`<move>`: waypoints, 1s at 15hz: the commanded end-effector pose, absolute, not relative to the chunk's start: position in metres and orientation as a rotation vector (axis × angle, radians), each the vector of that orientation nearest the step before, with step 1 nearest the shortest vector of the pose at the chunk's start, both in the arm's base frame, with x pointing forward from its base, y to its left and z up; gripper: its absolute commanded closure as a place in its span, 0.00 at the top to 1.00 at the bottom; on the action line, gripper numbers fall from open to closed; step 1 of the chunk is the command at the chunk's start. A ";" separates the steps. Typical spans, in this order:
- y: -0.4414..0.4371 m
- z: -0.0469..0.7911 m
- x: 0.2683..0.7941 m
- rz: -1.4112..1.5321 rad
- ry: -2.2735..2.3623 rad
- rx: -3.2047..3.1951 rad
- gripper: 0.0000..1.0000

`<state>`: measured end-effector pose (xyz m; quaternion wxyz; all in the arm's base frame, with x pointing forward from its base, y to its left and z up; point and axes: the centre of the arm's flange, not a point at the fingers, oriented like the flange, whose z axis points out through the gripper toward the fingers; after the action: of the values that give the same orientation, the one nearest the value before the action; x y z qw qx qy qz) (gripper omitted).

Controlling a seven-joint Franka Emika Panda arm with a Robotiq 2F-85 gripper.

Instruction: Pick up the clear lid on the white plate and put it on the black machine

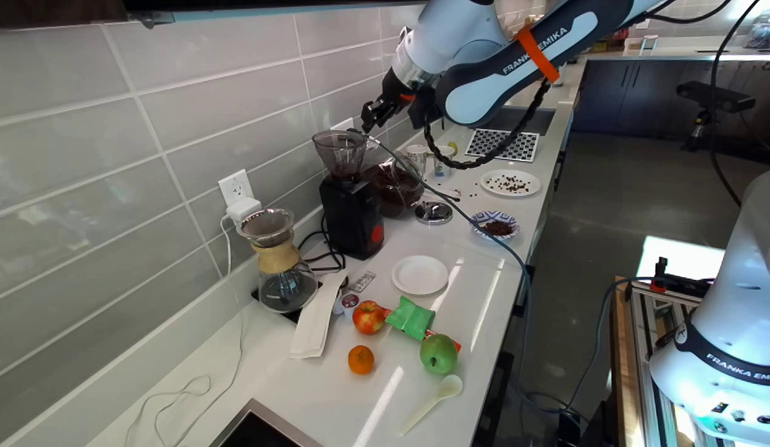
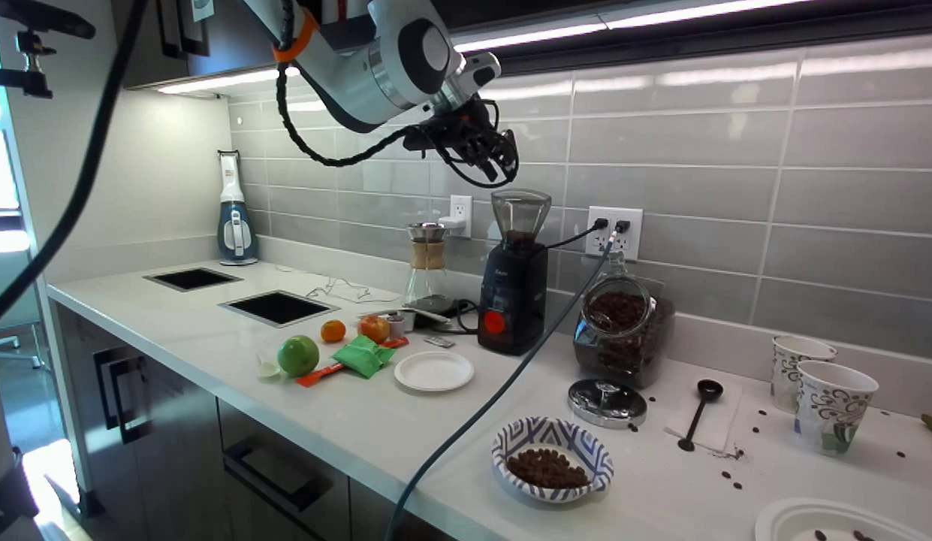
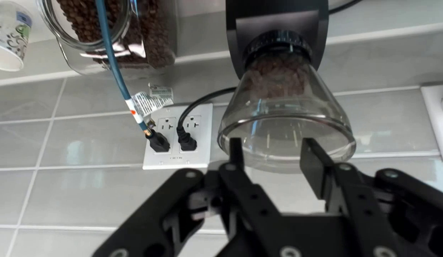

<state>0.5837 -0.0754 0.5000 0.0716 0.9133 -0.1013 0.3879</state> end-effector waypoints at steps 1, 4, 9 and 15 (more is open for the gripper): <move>-0.066 0.501 0.540 1.074 -0.346 2.797 0.78; -0.059 0.501 0.517 1.069 -0.363 2.793 1.00; -0.052 0.506 0.480 1.096 -0.411 2.776 1.00; -0.042 0.519 0.450 1.089 -0.484 2.706 1.00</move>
<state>0.4753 -0.0538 0.5176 0.0758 0.9124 -0.1466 0.3745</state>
